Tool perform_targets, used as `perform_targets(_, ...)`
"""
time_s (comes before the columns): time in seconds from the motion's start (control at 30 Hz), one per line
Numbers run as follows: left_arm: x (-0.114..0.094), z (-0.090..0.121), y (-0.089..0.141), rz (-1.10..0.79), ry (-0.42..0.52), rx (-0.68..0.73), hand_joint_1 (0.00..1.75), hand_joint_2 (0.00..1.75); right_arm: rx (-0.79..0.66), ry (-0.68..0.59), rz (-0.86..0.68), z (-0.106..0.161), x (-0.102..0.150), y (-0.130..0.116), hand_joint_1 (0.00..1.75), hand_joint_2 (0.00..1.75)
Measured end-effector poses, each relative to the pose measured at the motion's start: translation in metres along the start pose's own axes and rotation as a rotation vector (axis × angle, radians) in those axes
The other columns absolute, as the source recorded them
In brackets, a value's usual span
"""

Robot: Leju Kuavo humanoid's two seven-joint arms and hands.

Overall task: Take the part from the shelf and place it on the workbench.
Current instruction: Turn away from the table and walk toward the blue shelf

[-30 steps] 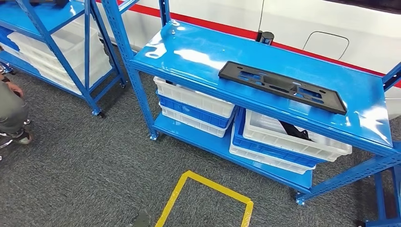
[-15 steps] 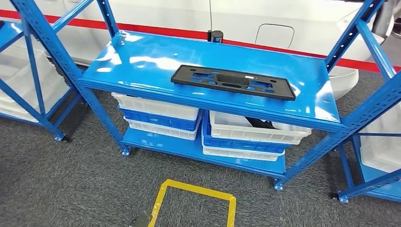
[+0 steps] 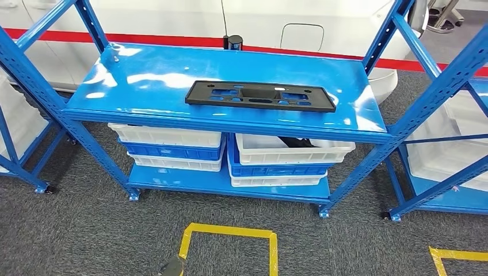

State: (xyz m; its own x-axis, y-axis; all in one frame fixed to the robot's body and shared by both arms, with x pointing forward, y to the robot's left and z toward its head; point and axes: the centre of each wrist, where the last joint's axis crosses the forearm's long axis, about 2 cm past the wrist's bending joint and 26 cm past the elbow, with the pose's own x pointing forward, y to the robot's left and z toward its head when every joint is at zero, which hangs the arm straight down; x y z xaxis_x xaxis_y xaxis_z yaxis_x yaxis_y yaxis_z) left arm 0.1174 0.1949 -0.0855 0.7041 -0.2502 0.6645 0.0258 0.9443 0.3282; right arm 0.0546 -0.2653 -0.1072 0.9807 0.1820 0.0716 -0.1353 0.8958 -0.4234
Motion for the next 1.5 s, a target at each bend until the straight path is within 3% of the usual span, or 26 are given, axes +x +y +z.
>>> perform_targets(1.5, -0.0017, -0.0005, 0.0020, 0.019, 0.061, 0.002, 0.00, 0.00, -0.001, 0.003, 0.003, 0.0003, -0.0006, 0.0006, 0.00, 0.00)
